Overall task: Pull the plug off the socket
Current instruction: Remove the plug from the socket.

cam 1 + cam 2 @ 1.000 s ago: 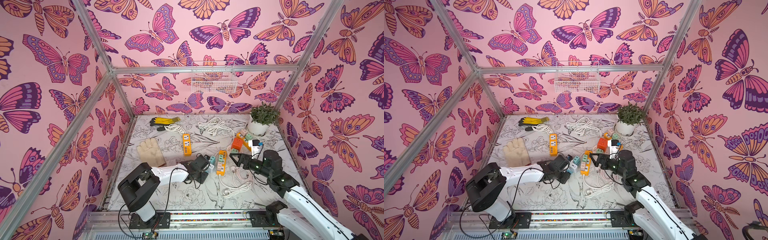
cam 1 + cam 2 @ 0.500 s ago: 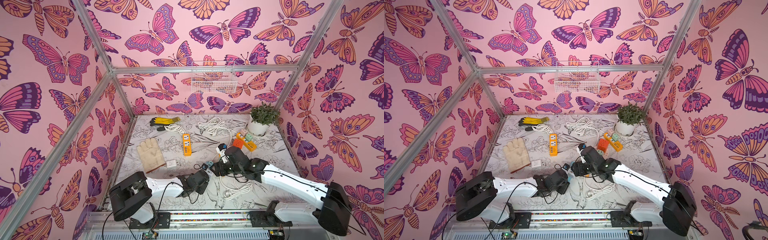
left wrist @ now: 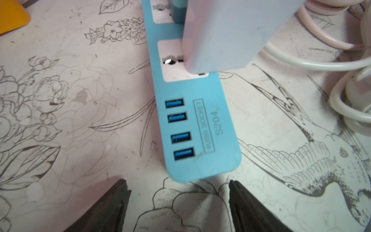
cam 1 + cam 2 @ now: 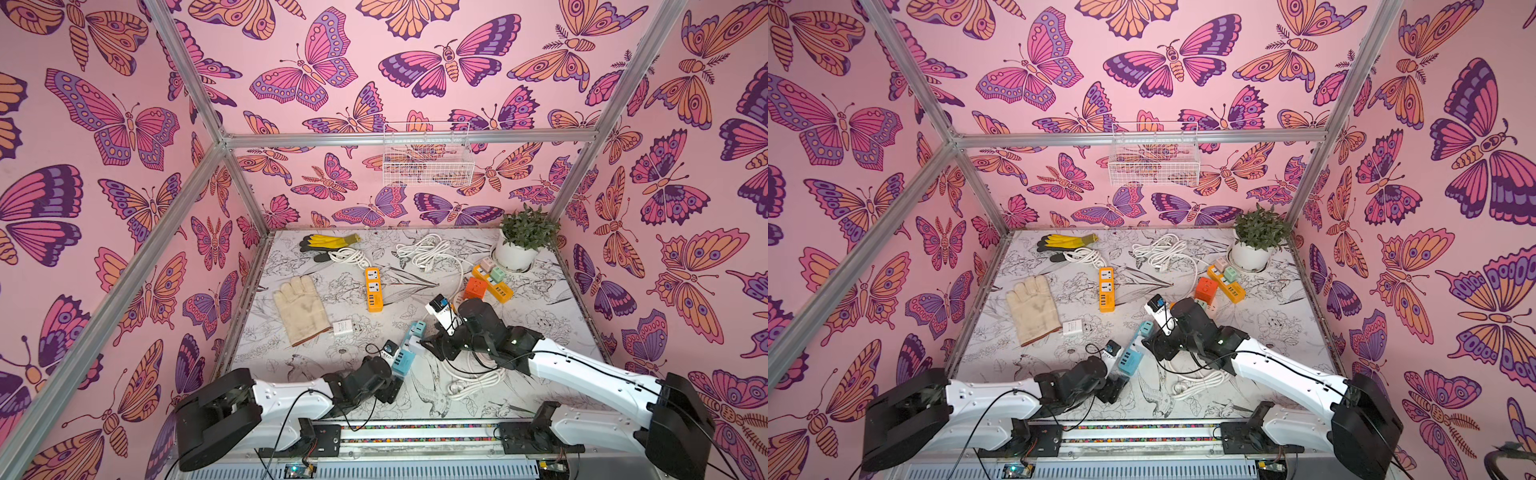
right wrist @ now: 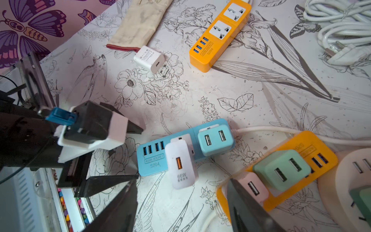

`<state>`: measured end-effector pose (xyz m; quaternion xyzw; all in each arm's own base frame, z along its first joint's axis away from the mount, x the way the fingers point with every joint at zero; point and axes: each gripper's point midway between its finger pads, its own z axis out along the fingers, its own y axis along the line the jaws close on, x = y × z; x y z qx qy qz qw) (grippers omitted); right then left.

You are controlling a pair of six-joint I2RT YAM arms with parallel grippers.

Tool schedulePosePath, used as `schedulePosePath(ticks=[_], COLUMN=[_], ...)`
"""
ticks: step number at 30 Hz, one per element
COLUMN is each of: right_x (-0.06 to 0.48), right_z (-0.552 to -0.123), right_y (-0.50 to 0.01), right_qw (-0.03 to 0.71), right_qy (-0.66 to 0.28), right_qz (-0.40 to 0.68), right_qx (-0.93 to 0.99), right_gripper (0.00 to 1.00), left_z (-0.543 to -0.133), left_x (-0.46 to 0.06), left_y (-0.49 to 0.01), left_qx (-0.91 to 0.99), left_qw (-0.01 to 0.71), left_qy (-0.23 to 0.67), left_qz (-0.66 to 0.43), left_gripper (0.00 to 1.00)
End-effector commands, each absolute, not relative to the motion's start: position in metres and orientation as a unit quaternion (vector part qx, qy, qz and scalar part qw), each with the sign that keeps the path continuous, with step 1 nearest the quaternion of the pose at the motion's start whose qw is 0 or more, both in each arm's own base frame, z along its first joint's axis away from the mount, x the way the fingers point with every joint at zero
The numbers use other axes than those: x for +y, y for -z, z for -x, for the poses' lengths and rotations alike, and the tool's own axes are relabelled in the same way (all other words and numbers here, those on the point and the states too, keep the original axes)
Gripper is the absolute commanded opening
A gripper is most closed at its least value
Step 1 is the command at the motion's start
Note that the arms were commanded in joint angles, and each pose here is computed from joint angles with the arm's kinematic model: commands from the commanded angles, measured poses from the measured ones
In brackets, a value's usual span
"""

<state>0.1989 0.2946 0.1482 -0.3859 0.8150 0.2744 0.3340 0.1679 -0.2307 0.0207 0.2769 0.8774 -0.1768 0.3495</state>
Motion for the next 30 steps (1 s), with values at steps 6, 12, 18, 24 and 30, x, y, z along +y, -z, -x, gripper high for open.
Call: schedulePosePath(ticks=[6, 12, 18, 24, 30], right_x=[0.311, 0.311, 0.322, 0.32, 0.321], right_z=[-0.205, -0.205, -0.197, -0.199, -0.195], right_y=[-0.111, -0.092, -0.078, -0.079, -0.078], right_qw=[0.272, 0.237, 0.225, 0.236, 0.241], right_qy=[-0.248, -0.223, -0.226, -0.21, -0.209], right_qz=[0.395, 0.396, 0.418, 0.432, 0.438], right_qx=[0.842, 0.859, 0.851, 0.845, 0.84], right_gripper=[0.64, 0.61, 0.52, 0.39, 0.21], left_z=[-0.183, -0.191, -0.203, -0.201, -0.198], left_x=[-0.251, -0.264, -0.256, -0.252, -0.251], left_y=[-0.046, -0.025, -0.005, 0.005, 0.008], left_qx=[0.832, 0.843, 0.858, 0.864, 0.868], left_qw=[0.425, 0.406, 0.412, 0.4, 0.389], left_qy=[0.208, 0.191, 0.162, 0.159, 0.168], left_qz=[-0.29, -0.297, -0.261, -0.259, -0.258], left_gripper=[0.83, 0.84, 0.8, 0.68, 0.56])
